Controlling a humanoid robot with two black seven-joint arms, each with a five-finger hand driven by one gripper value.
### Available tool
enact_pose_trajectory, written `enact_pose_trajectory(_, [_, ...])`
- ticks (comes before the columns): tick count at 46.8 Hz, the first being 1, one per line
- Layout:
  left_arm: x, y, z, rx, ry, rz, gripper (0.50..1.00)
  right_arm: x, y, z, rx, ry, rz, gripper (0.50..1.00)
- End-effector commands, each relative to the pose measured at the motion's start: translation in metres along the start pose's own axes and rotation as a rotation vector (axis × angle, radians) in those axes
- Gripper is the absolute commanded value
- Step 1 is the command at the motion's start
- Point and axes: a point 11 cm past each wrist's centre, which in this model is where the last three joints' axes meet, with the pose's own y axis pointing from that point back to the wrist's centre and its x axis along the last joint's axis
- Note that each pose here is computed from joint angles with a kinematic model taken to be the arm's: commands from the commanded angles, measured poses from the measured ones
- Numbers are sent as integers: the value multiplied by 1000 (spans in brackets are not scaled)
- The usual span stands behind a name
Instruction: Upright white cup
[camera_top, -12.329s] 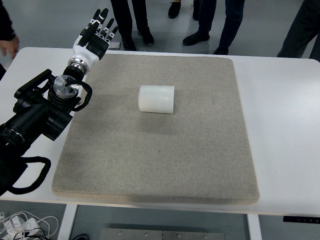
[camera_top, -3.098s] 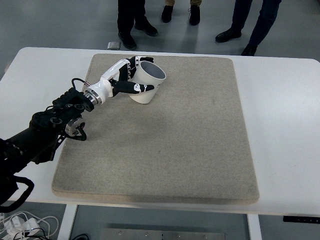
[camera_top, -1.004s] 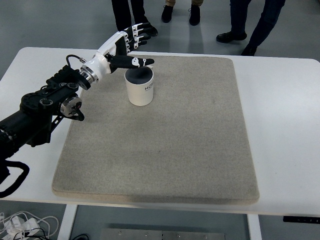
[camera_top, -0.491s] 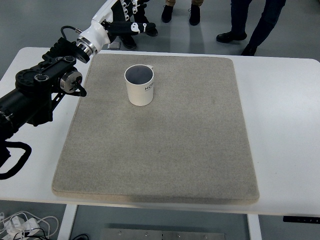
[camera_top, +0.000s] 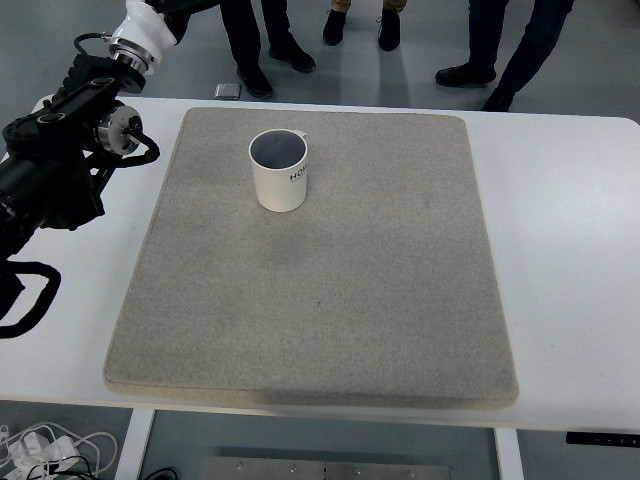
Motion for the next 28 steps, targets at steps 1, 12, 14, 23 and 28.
enact_pose_trajectory(1, [9,3,0,-11,47,47,986,0,0,0,0,0,0,952])
enact_pose_trajectory(12, [25,6,2,-57,202,156,984,-1,0,0,0,-1,-2,952])
enact_pose_trajectory(14, [28,7,3,-70,238,182,984,0,0,0,0,-1,-3,952])
enact_pose_trajectory(23, [38,22,-33,121,399,257,986,-1,0,0,0,-1,-8,952])
enact_pose_trajectory(28, [42,30,-46,174,472,284,988,-1,0,0,0,-1,-8,952])
